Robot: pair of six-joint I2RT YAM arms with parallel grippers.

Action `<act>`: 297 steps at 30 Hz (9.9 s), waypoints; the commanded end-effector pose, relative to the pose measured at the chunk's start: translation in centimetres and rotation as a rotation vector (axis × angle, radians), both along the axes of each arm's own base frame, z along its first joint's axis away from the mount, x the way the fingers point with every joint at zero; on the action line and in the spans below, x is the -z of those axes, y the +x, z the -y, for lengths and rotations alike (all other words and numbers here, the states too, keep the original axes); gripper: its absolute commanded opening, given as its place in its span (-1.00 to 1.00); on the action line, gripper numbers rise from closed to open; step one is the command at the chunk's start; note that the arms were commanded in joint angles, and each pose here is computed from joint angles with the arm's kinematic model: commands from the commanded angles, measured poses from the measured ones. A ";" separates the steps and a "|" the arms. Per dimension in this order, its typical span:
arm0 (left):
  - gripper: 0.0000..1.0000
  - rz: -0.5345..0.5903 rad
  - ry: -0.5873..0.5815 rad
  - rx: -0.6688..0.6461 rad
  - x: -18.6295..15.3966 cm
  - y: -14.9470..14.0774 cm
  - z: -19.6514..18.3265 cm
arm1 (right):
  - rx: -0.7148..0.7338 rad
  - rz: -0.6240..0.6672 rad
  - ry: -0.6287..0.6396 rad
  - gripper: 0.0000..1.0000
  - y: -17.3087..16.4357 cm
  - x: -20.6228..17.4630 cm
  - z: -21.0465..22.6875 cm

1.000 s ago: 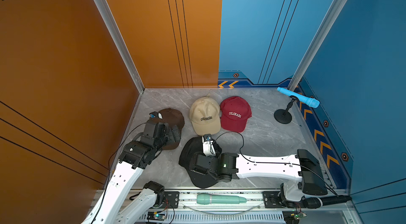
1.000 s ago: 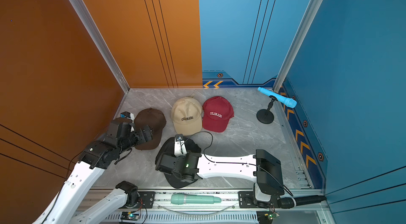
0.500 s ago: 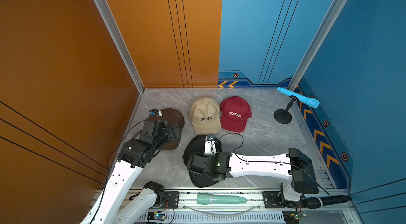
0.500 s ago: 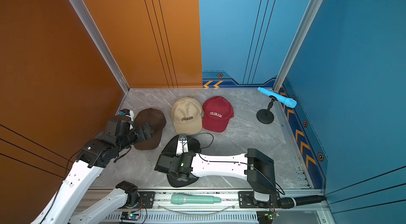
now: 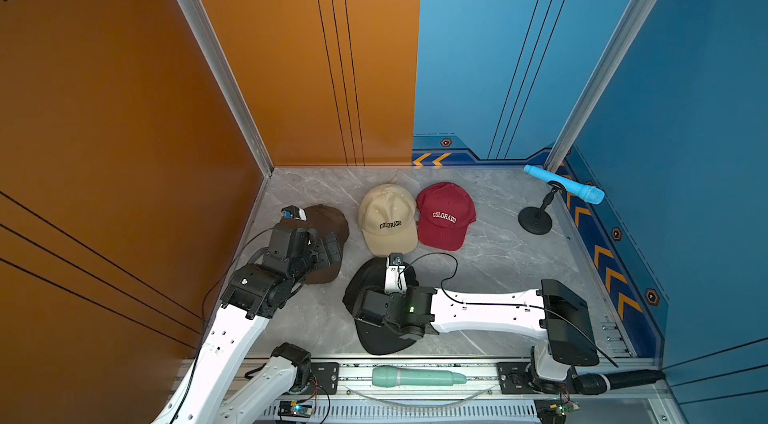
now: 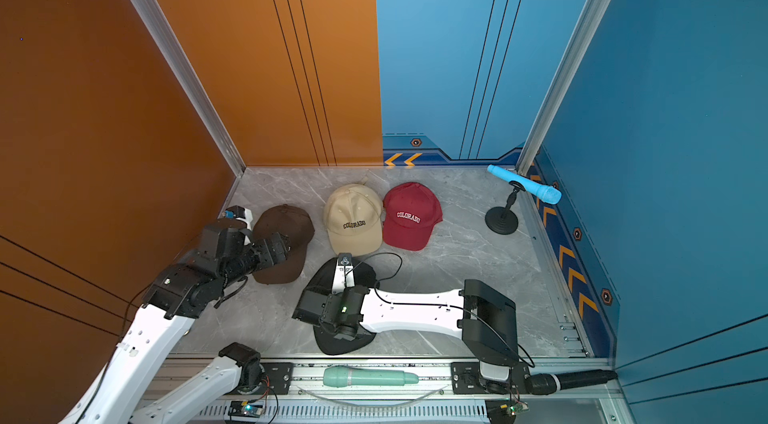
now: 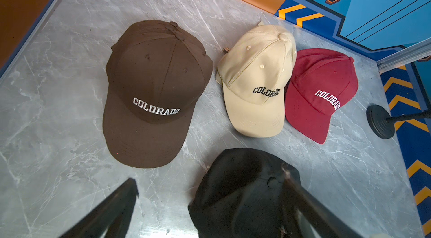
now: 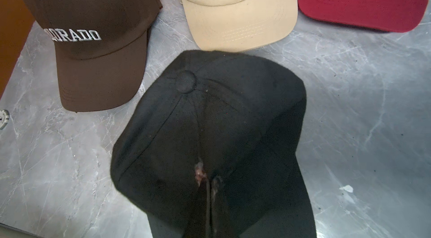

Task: Stack the baseball caps by color
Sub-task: Place the baseball cap on the baseball cap, then move the baseball cap to the center of the board.

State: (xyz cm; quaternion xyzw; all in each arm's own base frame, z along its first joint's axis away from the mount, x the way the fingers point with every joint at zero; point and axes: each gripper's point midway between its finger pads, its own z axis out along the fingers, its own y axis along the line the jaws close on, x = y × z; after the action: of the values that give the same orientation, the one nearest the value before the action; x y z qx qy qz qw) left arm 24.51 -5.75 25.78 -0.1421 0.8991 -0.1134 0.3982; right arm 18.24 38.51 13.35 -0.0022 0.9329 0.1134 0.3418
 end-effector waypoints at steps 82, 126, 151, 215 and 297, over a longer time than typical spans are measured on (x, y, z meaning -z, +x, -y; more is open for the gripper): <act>0.78 -0.340 -0.190 0.123 16.9 17.1 16.8 | 0.274 0.040 -0.008 0.35 11.2 -14.5 26.2; 0.82 -0.251 -0.158 0.086 12.3 25.1 11.0 | 0.329 0.020 0.039 0.37 14.2 -13.8 27.8; 0.89 -0.193 -0.146 0.240 5.9 18.5 17.6 | 0.108 -0.272 0.008 0.41 23.3 -2.2 20.3; 0.96 0.272 0.500 -0.183 -0.2 9.2 -6.1 | 0.129 0.060 -0.252 0.99 23.7 -7.6 30.5; 1.00 0.035 0.355 0.078 18.8 19.0 -7.4 | 0.379 0.448 -0.267 0.99 21.2 3.4 42.0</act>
State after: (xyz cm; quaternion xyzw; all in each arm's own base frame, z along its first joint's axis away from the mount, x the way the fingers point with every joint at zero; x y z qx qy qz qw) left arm 43.97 2.85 8.13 -0.0558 0.8850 0.0462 0.4599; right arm 39.48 -3.23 9.96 0.0957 0.8271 -0.0826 0.5477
